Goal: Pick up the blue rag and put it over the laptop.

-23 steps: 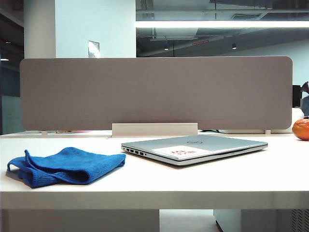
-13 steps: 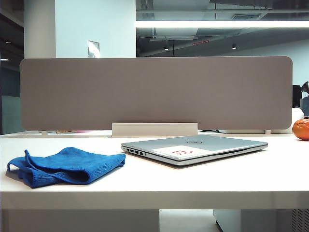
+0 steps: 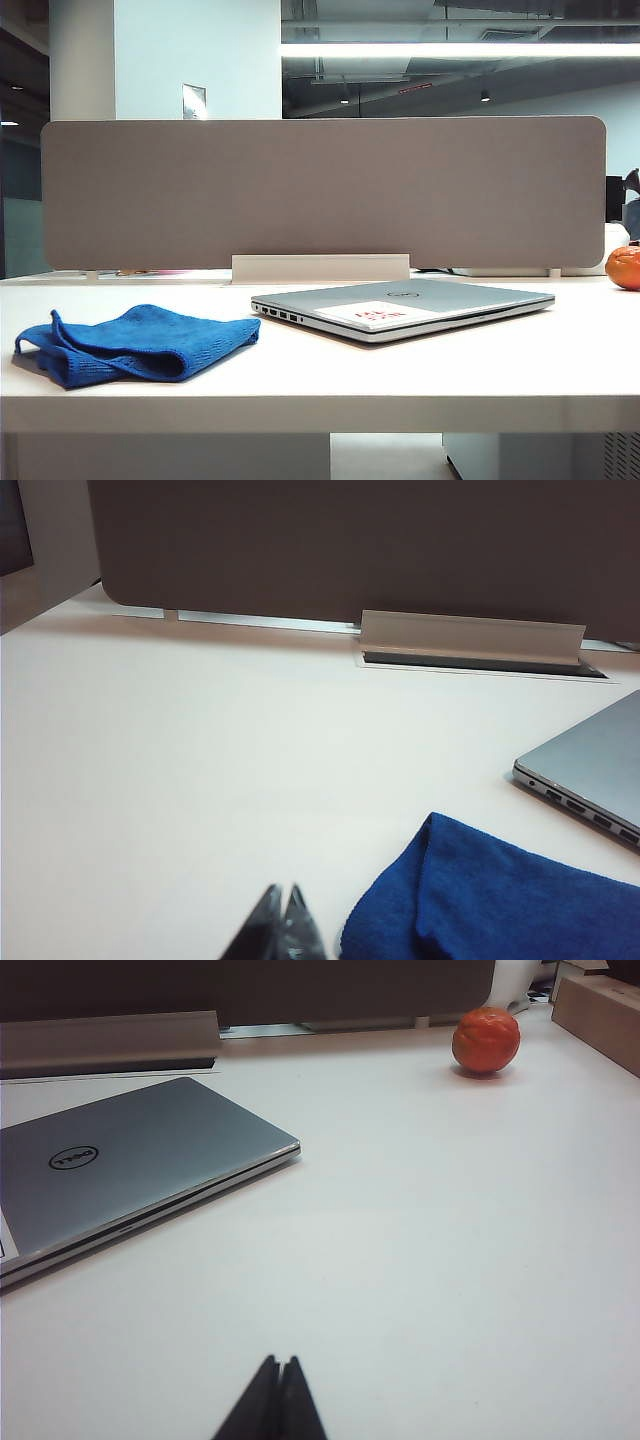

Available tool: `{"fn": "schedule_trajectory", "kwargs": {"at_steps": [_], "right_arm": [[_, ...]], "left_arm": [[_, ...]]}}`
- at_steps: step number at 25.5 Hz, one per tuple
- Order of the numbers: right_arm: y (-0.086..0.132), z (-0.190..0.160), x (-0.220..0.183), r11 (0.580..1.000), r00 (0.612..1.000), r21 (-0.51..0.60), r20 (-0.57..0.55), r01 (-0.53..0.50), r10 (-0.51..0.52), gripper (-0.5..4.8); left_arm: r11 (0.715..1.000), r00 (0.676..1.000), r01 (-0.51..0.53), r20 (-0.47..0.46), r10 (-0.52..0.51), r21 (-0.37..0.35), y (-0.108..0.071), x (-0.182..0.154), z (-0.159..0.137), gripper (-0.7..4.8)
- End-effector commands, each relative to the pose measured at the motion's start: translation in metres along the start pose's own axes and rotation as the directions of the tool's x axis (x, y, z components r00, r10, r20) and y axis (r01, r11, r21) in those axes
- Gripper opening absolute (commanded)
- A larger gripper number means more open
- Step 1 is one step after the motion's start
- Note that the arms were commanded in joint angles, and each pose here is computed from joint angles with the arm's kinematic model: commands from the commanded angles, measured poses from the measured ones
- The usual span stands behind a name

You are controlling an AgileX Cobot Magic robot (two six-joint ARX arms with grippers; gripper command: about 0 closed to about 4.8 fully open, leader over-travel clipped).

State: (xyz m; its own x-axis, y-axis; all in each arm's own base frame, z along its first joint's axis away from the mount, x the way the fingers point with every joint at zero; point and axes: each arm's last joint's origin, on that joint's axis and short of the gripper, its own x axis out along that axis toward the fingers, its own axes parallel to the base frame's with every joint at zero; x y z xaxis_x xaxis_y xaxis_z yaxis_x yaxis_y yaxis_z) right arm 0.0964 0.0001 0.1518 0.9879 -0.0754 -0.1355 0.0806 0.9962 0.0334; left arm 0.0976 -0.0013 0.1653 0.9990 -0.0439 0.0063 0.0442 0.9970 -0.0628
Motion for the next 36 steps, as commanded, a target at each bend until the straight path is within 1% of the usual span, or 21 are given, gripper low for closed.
{"fn": "schedule_trajectory", "kwargs": {"at_steps": [1, 6, 7, 10, 11, 16, 18, 20, 21, 22, 23, 24, 25, 29, 31, 36], "right_arm": [[0.001, 0.001, 0.000, 0.999, 0.999, 0.020, 0.015, -0.029, 0.029, 0.00], [0.005, 0.000, 0.000, 0.979, 0.985, 0.108, 0.007, -0.171, 0.172, -0.01], [0.006, 0.000, 0.000, 0.968, 0.976, 0.123, 0.005, -0.218, 0.219, -0.01], [0.009, 0.000, -0.001, 0.935, 0.948, 0.166, -0.001, -0.313, 0.318, 0.00], [0.011, 0.000, -0.002, 0.913, 0.929, 0.189, -0.004, -0.362, 0.369, 0.00], [0.014, 0.000, -0.004, 0.846, 0.871, 0.243, -0.007, -0.475, 0.491, 0.00], [0.016, 0.000, -0.004, 0.810, 0.841, 0.272, -0.009, -0.519, 0.541, 0.00], [0.018, 0.001, -0.006, 0.765, 0.801, 0.304, -0.008, -0.569, 0.599, 0.00], [0.019, 0.001, -0.006, 0.734, 0.773, 0.323, -0.009, -0.598, 0.634, 0.00], [0.019, 0.001, -0.007, 0.715, 0.756, 0.335, -0.010, -0.614, 0.654, 0.00], [0.020, 0.001, -0.008, 0.691, 0.731, 0.339, -0.010, -0.639, 0.682, 0.00], [0.020, 0.001, -0.008, 0.677, 0.717, 0.340, -0.011, -0.652, 0.697, 0.00], [0.021, 0.001, -0.009, 0.656, 0.694, 0.342, -0.014, -0.673, 0.720, 0.00], [0.022, 0.000, -0.010, 0.613, 0.648, 0.345, -0.017, -0.711, 0.761, 0.00], [0.022, 0.001, -0.010, 0.602, 0.640, 0.362, -0.017, -0.712, 0.768, 0.00], [0.022, 0.000, -0.010, 0.595, 0.640, 0.389, -0.018, -0.703, 0.768, 0.00]], "left_arm": [[1.000, 1.000, 0.005, 0.013, -0.005, 0.004, 0.000, 0.000, 0.002, -0.05], [1.000, 1.000, 0.005, 0.013, -0.005, 0.004, 0.000, 0.000, 0.002, -0.06], [1.000, 1.000, 0.005, 0.013, -0.005, 0.004, 0.000, 0.000, 0.002, -0.05], [1.000, 1.000, 0.005, 0.012, -0.005, 0.004, 0.000, 0.000, 0.002, -0.06], [1.000, 1.000, 0.005, 0.012, -0.005, 0.004, 0.000, 0.000, 0.002, -0.06], [1.000, 1.000, 0.005, 0.012, -0.005, 0.004, 0.000, 0.000, 0.002, -0.05], [1.000, 1.000, 0.005, 0.012, -0.005, 0.004, 0.000, 0.000, 0.002, -0.05], [1.000, 1.000, 0.005, 0.012, -0.005, 0.004, 0.000, 0.000, 0.002, -0.05], [1.000, 1.000, 0.005, 0.012, -0.005, 0.004, 0.000, 0.000, 0.002, -0.05], [1.000, 1.000, 0.005, 0.012, -0.005, 0.004, 0.000, 0.000, 0.002, -0.05], [1.000, 1.000, 0.005, 0.012, -0.005, 0.004, 0.000, 0.000, 0.002, -0.05], [1.000, 1.000, 0.005, 0.012, -0.005, 0.004, 0.000, 0.000, 0.002, -0.05], [1.000, 1.000, 0.005, 0.012, -0.005, 0.004, 0.000, 0.000, 0.002, -0.05], [1.000, 1.000, 0.005, 0.012, -0.005, 0.004, 0.000, 0.000, 0.002, -0.05], [1.000, 1.000, 0.002, 0.013, -0.002, 0.004, 0.000, 0.000, 0.002, -0.05], [1.000, 1.000, -0.003, 0.014, 0.003, 0.004, 0.000, 0.000, 0.002, -0.05]]}}
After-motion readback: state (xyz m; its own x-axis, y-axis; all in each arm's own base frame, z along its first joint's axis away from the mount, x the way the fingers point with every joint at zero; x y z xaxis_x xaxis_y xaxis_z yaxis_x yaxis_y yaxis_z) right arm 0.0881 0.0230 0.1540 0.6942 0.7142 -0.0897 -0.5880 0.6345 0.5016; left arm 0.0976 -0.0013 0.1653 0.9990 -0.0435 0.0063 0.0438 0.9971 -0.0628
